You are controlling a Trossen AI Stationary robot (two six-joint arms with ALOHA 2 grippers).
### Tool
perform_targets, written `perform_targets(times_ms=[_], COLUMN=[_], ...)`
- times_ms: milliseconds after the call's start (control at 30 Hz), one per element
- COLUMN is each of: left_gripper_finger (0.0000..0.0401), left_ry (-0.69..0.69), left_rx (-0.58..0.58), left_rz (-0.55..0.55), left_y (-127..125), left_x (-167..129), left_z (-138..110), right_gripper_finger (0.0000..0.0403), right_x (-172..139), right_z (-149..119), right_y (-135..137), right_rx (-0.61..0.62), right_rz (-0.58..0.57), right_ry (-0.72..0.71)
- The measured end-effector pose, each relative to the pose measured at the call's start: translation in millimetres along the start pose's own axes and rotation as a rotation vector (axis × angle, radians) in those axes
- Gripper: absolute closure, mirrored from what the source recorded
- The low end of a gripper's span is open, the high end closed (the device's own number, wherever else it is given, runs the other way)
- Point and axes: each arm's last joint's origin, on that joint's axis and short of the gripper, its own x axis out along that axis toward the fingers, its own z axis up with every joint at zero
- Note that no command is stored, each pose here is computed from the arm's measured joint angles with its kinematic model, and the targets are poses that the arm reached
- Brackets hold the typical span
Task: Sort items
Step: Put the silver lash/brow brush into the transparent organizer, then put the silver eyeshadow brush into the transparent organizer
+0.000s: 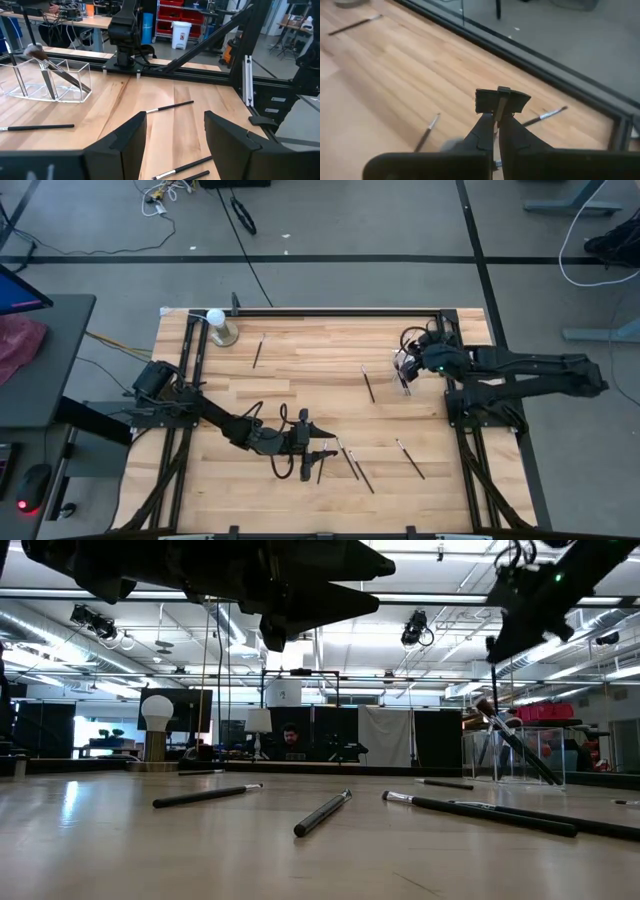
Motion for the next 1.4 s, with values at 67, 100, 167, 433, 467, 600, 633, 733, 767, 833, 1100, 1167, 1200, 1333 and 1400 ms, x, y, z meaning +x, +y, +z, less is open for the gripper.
perform_targets(times_ms=[67,100,167,433,467,600,633,733,767,833,1100,1167,1200,1333,1400], left_gripper_finger=[0.0202,0.0202,0.0202,0.0202,0.0202,0.0202,0.0202,0.0202,0.0202,0.0202,0.0202,0.0202,0.0202,0.0202,0.0202], left_ry=[0.000,0.000,0.000,0.000,0.001,0.001,0.001,0.001,0.001,0.001,0.001,0.001,0.001,0.001,0.001], left_rx=[0.000,0.000,0.001,0.002,0.002,0.002,0.001,-0.001,-0.001,-0.001,-0.003,-0.006,-0.007,-0.009,-0.009], left_rz=[0.000,0.000,0.000,0.000,0.000,0.000,-0.001,-0.001,-0.001,0.000,-0.001,-0.001,-0.001,-0.001,0.000], left_y=[0,0,0,0,0,0,0,0,0,0,0,0,0,0,0], left_x=[0,0,0,0,0,0,0,0,0,0,0,0,0,0,0], left_z=[0,0,0,0,0,0,0,0,-1,-1,0,0,0,0,-1], right_gripper_finger=[0.0398,0.0398,0.0398,0.0392,0.0392,0.0387,0.0384,0.0369,0.0361,0.0341,0.0245,0.0231,0.0227,0.0224,0.0228], right_x=[10,15,23,42,44,48,49,51,51,51,47,43,40,27,20], right_z=[-7,-10,-15,-25,-26,-33,-35,-37,-37,-37,-33,-28,-25,-8,-1], right_y=[-4,-5,-7,-10,-11,-14,-14,-14,-14,-14,-18,-18,-18,-18,-14], right_rx=[0.025,0.041,0.068,0.155,0.157,0.161,0.161,0.162,0.163,0.161,0.158,0.162,0.158,0.147,0.128], right_rz=[-0.030,-0.035,-0.025,0.064,0.062,0.045,0.051,0.062,0.062,0.062,-0.008,-0.004,-0.001,0.062,0.135], right_ry=[0.010,0.018,0.033,0.047,0.052,0.074,0.084,0.099,0.099,0.099,0.044,0.024,0.015,-0.033,-0.050])
